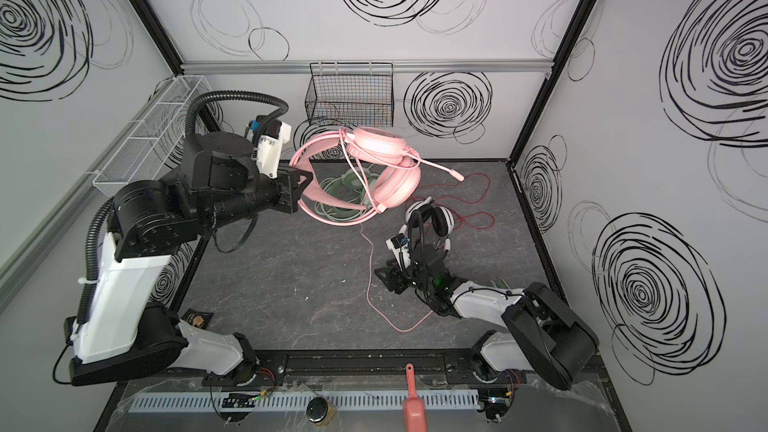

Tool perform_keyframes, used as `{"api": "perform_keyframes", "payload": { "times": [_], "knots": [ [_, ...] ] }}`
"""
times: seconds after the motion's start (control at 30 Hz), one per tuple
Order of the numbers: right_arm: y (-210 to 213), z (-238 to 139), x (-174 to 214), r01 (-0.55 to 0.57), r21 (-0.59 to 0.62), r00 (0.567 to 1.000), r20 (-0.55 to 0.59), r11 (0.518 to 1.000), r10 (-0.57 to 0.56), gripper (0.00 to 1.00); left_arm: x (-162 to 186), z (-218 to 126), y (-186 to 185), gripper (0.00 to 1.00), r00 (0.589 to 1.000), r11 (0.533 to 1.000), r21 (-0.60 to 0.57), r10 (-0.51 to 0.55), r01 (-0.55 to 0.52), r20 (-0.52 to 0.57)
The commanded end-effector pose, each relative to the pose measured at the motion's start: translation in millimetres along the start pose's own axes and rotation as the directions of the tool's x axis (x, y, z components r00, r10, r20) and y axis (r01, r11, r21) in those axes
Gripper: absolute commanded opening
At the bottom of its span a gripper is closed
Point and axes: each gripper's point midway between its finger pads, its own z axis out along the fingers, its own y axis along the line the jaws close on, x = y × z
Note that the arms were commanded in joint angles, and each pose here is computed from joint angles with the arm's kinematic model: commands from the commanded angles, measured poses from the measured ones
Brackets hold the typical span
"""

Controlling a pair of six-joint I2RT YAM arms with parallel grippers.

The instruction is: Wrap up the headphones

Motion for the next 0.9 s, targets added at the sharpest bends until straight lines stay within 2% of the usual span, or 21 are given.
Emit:
{"api": "perform_keyframes", "payload": {
  "times": [0.0, 0.2, 0.37, 0.43, 0.57, 0.63, 0.8, 0.87],
  "knots": [
    [10, 14, -7, -0.041, 0.006, 0.999, 0.016, 0.999, 0.041, 0.59, -38, -18, -10, 0.0, 0.986, 0.996, 0.072, -0.062, 0.052, 0.152],
    [27, 39, 0, -0.097, -0.052, 0.995, -0.011, 0.994, 0.097, 0.6, -39, -19, -9, 0.0, 0.986, 0.996, 0.076, -0.064, 0.052, 0.154],
    [10, 61, 10, -0.124, 0.055, 0.99, -0.053, 0.991, 0.127, 0.58, -38, -21, -8, 0.0, 0.986, 0.996, 0.075, -0.065, 0.054, 0.155],
    [5, 68, 14, -0.127, 0.088, 0.989, -0.065, 0.988, 0.133, 0.54, -39, -21, -7, 0.0, 0.985, 0.996, 0.074, -0.066, 0.055, 0.157],
    [1, 78, 19, -0.129, 0.108, 0.987, -0.085, 0.986, 0.138, 0.51, -38, -23, -6, 0.0, 0.985, 0.996, 0.074, -0.067, 0.056, 0.158],
    [3, 81, 20, -0.13, 0.098, 0.986, -0.091, 0.987, 0.139, 0.43, -38, -23, -5, 0.0, 0.985, 0.996, 0.075, -0.068, 0.056, 0.158],
    [14, 83, 21, -0.121, 0.055, 0.987, -0.097, 0.991, 0.126, 0.08, -38, -23, -4, 0.0, 0.985, 0.996, 0.072, -0.068, 0.057, 0.159],
    [20, 80, 19, -0.105, 0.041, 0.989, -0.097, 0.994, 0.109, 0.0, -39, -23, -3, 0.0, 0.984, 0.996, 0.068, -0.069, 0.059, 0.162]
  ]
}}
